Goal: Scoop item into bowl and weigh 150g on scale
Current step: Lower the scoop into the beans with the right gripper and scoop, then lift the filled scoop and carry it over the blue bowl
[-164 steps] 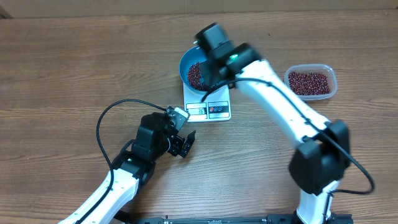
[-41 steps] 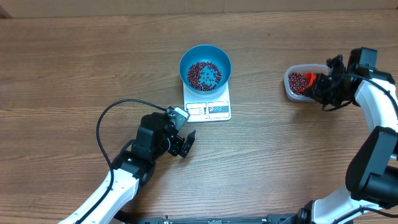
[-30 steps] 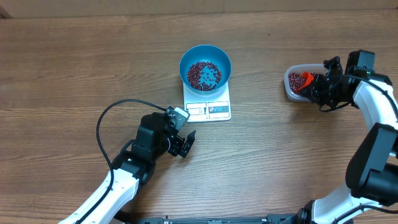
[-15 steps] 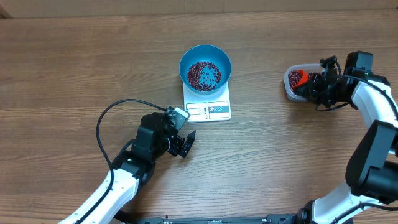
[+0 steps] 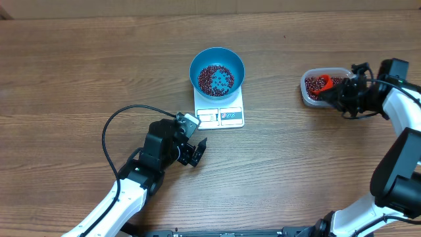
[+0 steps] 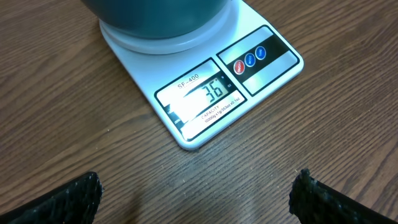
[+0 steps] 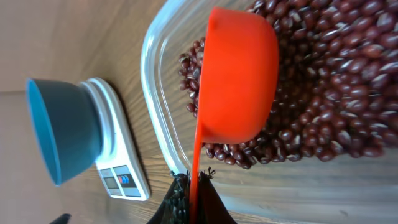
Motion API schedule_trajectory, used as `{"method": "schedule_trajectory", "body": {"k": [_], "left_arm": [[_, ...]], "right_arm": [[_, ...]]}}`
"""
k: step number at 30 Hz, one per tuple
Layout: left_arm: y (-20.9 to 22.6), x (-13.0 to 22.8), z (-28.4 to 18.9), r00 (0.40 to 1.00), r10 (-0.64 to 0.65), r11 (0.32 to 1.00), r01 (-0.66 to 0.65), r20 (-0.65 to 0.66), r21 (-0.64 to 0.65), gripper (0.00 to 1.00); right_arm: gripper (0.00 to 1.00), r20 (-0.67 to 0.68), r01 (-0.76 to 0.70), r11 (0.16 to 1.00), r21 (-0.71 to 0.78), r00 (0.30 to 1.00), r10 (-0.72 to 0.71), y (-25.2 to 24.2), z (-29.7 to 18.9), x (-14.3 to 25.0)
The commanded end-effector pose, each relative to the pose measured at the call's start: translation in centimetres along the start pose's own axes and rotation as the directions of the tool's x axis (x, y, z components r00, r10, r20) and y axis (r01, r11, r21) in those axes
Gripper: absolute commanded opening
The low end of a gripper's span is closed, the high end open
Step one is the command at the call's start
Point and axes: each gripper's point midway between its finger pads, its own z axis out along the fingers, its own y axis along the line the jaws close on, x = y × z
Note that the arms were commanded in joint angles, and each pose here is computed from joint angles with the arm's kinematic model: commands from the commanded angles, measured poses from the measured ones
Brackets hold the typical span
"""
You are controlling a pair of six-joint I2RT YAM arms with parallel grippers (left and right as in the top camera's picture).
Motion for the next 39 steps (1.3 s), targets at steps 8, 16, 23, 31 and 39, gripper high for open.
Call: {"method": "schedule_trajectory", "body": {"k": [8, 16, 23, 31, 39], "left_arm": [[-0.1, 0.2, 0.1, 1.000, -0.015, 1.000, 0.015, -0.005, 0.005, 0.99], [-0.1, 0.2, 0.1, 1.000, -0.015, 1.000, 0.015, -0.005, 0.005, 1.00], [-0.1, 0.2, 0.1, 1.000, -0.015, 1.000, 0.015, -0.005, 0.005, 1.00], [-0.1, 0.2, 0.1, 1.000, -0.015, 1.000, 0.015, -0.005, 0.005, 0.99], [-0.1, 0.2, 0.1, 1.000, -0.015, 1.000, 0.015, -0.005, 0.005, 1.00]], "right_arm": [[0.04, 0.012, -0.080, 0.987, -0.141, 0.996, 0.083, -0.2, -2.1, -0.3], [0.04, 0.001, -0.034, 0.963, -0.266, 0.999, 0.036, 1.5, -3.1, 0.1], [0.04, 0.007, 0.034, 0.929, -0.370, 0.999, -0.034, 4.2, -4.5, 0.1], [0.04, -0.017, 0.101, 0.900, -0.424, 0.993, -0.120, 8.0, -4.3, 0.5], [0.04, -0.090, 0.172, 0.844, -0.509, 0.964, -0.250, 15.1, -1.9, 2.5]]}}
